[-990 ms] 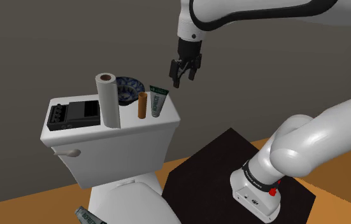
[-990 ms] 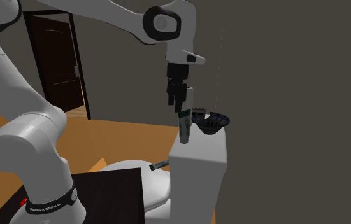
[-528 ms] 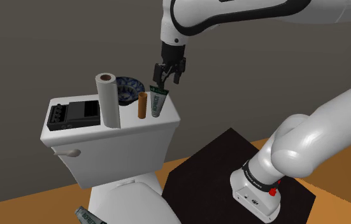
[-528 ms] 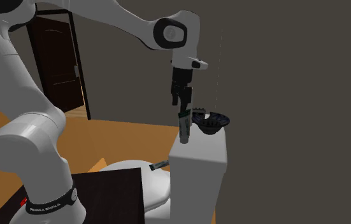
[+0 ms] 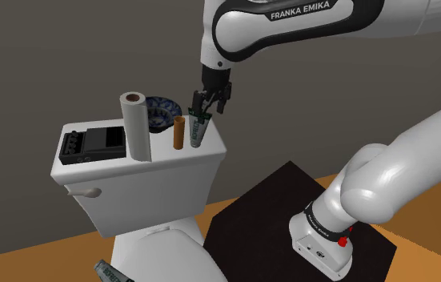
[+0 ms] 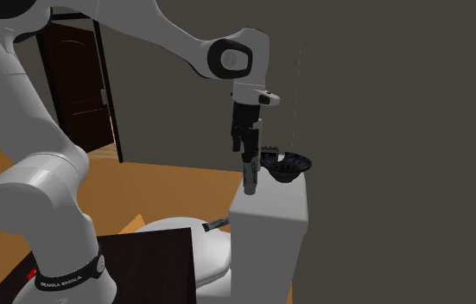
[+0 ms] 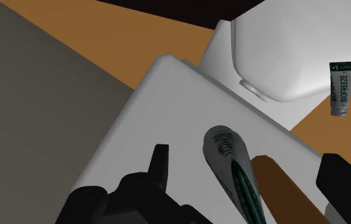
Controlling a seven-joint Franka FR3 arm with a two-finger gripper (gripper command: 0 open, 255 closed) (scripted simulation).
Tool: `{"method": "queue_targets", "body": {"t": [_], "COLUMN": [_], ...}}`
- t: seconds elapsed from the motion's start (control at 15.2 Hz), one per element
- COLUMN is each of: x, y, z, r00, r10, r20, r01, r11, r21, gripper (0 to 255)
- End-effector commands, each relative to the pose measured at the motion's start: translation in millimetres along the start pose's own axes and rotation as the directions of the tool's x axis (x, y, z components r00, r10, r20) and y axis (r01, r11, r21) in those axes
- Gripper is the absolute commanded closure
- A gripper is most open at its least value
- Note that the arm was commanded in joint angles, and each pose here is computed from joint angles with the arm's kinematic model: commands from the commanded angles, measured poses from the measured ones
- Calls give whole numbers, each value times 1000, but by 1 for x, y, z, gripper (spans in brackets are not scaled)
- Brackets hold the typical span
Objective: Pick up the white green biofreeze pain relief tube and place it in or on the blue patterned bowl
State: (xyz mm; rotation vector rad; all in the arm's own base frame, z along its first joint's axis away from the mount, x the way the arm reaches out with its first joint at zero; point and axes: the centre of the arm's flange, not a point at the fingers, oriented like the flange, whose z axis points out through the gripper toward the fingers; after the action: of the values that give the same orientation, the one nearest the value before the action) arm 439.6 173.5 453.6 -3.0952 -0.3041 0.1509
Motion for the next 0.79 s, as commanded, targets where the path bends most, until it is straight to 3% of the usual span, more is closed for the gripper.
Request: {"method": "queue_targets", "body": {"t": [0.0,0.2,0.26,0.73], "x": [0,0,0,0], "y": [0,0,0,0], "z": [0,0,0,0], "r00": [1000,1000,1000,1000], "r10": [0,0,0,0], "r20": [0,0,0,0], "r01": [0,0,0,0], "r11": [1000,1000,1000,1000], "r21": [0,0,0,0], "gripper": [0,0,255,255]}}
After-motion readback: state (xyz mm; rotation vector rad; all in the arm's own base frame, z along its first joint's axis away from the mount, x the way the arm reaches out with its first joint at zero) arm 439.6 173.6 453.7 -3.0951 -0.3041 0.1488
